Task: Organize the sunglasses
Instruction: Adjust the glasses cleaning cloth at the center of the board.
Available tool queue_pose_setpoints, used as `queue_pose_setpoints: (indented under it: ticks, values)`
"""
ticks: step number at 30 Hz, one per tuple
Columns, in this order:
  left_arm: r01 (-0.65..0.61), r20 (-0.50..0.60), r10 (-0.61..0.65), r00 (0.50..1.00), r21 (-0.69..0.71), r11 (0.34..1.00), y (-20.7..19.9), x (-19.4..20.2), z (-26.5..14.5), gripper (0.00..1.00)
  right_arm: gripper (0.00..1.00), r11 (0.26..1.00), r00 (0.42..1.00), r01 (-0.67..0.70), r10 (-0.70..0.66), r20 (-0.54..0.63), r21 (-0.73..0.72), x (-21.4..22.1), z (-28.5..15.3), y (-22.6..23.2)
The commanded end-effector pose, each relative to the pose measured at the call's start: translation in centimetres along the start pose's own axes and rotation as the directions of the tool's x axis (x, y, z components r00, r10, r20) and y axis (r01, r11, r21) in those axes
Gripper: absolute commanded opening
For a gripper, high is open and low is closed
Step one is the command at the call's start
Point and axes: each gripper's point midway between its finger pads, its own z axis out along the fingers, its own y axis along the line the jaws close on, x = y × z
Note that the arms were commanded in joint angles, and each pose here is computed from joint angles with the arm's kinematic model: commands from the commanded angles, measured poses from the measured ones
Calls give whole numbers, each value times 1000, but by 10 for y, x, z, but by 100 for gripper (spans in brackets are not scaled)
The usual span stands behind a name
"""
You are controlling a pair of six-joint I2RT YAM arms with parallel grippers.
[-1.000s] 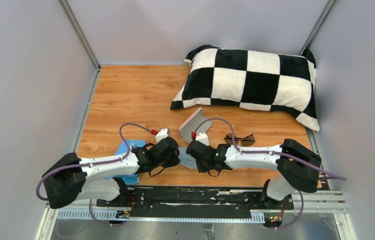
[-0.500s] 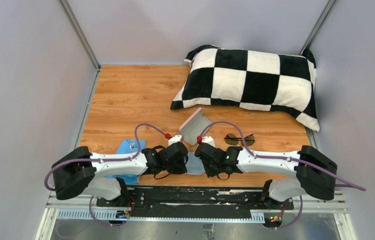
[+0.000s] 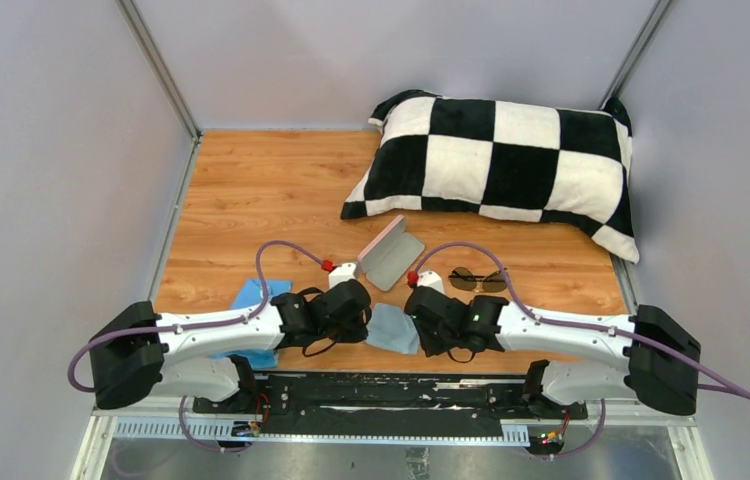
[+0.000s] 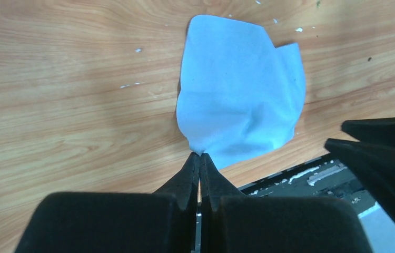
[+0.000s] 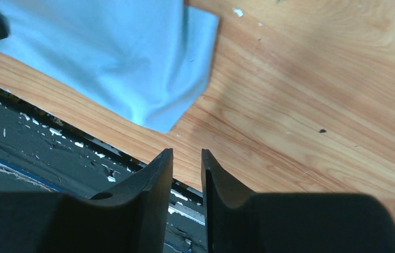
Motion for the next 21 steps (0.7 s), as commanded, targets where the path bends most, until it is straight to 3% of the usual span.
queue_pose_setpoints:
  ticks: [1, 5, 10, 15, 21]
  values:
    - [-22, 86, 28, 996, -74, 997, 13, -19, -12, 0, 32, 996, 998, -48, 46, 31, 80, -3, -5, -28]
    - [-29, 100, 40, 994, -107, 994, 22, -28, -12, 0, 30, 996, 995, -75, 71, 73, 53, -13, -3, -26]
    - [-12, 103, 23, 994, -109, 994, 31, -38, -6, 0, 31, 998, 998, -56, 57, 31, -27, -10, 11, -6]
    - [-6, 97, 14, 995, -92, 996, 33, -37, -3, 0, 37, 999, 998, -49, 49, 37, 1, -18, 25, -7]
    - [6, 80, 0, 997, -84, 996, 35, -31, -1, 0, 38, 994, 993, -108, 108, 47, -3, -31, 41, -6]
